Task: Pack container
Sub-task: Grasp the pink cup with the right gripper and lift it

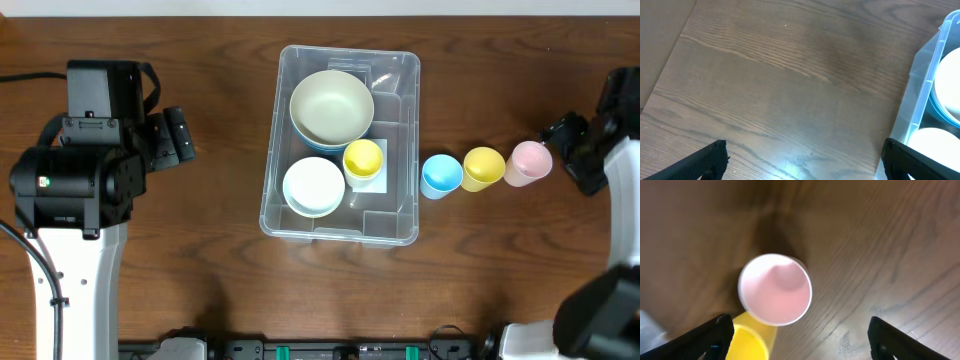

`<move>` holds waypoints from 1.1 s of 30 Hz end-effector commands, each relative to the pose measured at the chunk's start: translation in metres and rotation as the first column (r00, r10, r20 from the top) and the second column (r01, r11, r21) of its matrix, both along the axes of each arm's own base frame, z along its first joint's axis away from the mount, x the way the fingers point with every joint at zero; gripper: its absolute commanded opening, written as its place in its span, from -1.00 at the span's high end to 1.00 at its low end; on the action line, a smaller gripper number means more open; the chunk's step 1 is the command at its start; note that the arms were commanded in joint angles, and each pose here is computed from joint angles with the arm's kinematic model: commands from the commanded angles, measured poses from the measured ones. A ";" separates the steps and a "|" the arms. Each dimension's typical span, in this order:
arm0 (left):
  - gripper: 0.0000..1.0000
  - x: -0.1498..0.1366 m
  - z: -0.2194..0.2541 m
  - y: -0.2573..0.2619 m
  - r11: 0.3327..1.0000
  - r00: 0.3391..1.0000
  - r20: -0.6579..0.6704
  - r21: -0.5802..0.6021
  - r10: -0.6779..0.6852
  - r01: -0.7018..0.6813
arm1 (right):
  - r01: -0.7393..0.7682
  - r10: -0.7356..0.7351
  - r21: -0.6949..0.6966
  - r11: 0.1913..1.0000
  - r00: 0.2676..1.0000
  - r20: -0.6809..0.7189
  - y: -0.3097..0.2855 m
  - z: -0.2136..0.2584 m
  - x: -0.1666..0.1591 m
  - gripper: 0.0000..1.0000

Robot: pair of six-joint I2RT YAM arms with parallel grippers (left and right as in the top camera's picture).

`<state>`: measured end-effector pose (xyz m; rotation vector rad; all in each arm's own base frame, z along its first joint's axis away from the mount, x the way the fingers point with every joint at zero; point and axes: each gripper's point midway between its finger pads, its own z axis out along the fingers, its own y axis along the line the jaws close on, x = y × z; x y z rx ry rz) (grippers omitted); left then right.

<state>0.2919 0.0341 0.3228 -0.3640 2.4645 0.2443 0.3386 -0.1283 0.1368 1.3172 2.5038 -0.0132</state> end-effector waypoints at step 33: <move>-0.96 0.000 0.002 0.001 1.000 1.000 0.010 -0.009 0.018 -0.017 | -0.434 0.430 -0.086 0.897 0.808 0.402 0.150 0.114 -0.015 0.96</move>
